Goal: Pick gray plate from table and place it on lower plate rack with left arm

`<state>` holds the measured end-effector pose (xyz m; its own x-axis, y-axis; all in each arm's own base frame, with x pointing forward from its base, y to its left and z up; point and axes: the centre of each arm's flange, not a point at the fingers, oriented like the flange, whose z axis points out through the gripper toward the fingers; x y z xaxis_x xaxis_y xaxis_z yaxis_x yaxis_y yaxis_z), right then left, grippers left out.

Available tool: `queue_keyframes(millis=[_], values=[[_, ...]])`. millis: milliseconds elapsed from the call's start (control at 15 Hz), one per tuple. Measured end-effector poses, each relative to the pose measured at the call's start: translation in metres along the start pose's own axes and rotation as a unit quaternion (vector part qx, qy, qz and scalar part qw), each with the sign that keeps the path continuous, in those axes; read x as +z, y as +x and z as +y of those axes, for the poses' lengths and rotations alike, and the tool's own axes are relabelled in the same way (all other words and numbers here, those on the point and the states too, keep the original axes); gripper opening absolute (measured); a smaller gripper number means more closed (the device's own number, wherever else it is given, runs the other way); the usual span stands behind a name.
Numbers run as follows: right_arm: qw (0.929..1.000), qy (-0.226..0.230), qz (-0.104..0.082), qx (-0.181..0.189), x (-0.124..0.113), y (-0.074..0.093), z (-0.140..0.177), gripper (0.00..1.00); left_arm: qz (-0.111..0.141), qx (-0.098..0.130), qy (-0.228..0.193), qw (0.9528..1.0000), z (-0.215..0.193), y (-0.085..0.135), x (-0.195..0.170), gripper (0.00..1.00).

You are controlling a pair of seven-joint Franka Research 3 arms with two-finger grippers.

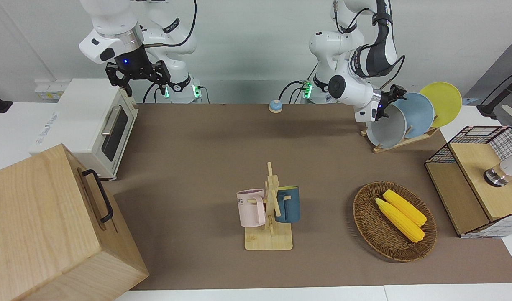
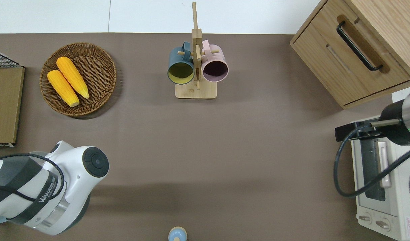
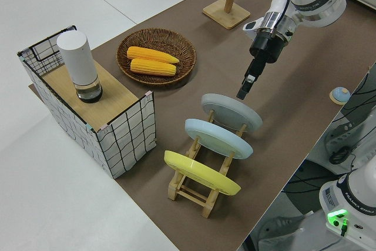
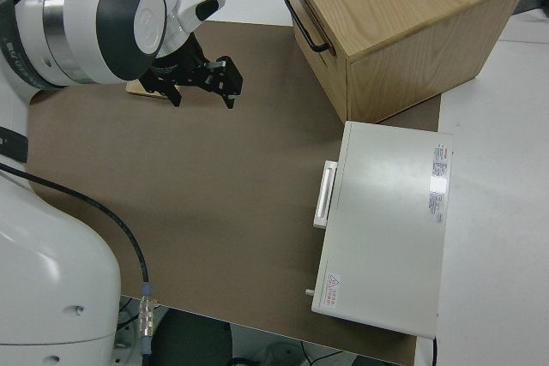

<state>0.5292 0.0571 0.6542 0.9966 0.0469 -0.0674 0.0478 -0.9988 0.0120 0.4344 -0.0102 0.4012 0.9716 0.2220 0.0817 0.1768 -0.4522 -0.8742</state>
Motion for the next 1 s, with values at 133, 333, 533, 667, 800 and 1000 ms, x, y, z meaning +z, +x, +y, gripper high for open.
queue_keyframes(millis=[133, 333, 533, 667, 800, 1000], values=[[1.0, 0.0, 0.0, 0.0, 0.0, 0.0, 0.0, 0.99, 0.006, 0.011, -0.004, 0.9999, -0.003, 0.003, -0.008, 1.0], [1.0, 0.0, 0.0, 0.0, 0.0, 0.0, 0.0, 0.99, 0.007, 0.019, -0.037, 0.9991, -0.016, 0.013, -0.03, 1.0], [1.0, 0.0, 0.0, 0.0, 0.0, 0.0, 0.0, 0.99, -0.002, 0.036, -0.099, 0.9945, -0.043, 0.027, -0.062, 1.0], [1.0, 0.0, 0.0, 0.0, 0.0, 0.0, 0.0, 0.99, -0.006, 0.047, -0.14, 0.989, -0.064, 0.034, -0.083, 1.0], [1.0, 0.0, 0.0, 0.0, 0.0, 0.0, 0.0, 0.99, -0.011, 0.048, -0.194, 0.9798, -0.088, 0.039, -0.109, 1.0], [1.0, 0.0, 0.0, 0.0, 0.0, 0.0, 0.0, 0.99, -0.022, 0.04, -0.273, 0.9608, -0.114, 0.04, -0.142, 1.0]])
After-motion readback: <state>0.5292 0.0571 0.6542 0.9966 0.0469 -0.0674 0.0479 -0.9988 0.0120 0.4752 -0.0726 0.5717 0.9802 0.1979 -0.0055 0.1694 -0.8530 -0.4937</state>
